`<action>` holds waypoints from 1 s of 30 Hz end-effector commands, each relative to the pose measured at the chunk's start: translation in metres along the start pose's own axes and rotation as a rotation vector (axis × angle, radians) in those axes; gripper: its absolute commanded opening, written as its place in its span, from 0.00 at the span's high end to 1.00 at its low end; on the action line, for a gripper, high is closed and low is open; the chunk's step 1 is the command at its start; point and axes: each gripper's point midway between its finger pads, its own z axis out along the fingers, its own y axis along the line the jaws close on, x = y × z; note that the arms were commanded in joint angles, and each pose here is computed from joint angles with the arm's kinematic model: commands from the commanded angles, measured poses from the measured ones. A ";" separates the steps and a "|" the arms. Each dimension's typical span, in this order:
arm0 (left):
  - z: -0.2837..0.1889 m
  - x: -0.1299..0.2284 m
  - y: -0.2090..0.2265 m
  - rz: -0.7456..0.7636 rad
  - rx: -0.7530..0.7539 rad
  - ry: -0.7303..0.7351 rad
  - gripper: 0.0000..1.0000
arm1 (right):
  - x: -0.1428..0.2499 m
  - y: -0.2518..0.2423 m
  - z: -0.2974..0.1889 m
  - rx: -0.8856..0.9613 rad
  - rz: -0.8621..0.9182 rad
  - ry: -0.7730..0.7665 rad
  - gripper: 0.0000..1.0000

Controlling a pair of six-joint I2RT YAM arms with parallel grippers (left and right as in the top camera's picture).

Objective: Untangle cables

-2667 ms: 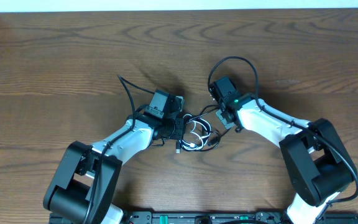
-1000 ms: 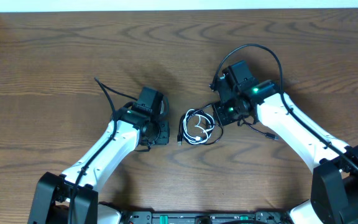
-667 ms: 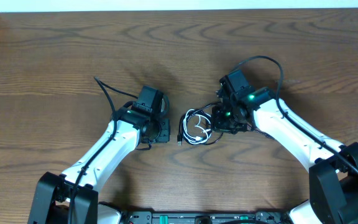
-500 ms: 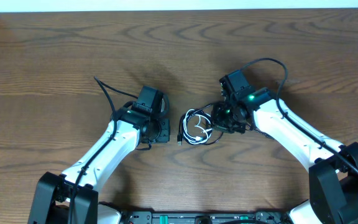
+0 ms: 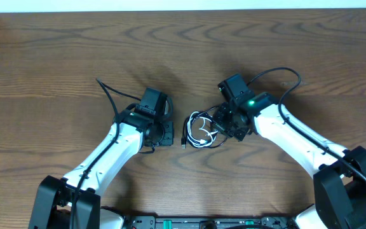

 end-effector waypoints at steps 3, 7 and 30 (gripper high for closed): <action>0.000 -0.003 0.003 -0.015 -0.014 -0.002 0.67 | -0.002 -0.007 0.006 0.049 0.086 -0.088 0.88; 0.000 -0.001 0.003 -0.016 -0.016 0.003 0.67 | -0.002 -0.015 0.010 0.077 0.139 -0.123 0.85; 0.001 0.000 0.004 -0.016 -0.019 0.007 0.67 | 0.003 -0.016 0.034 -0.004 0.194 -0.126 0.83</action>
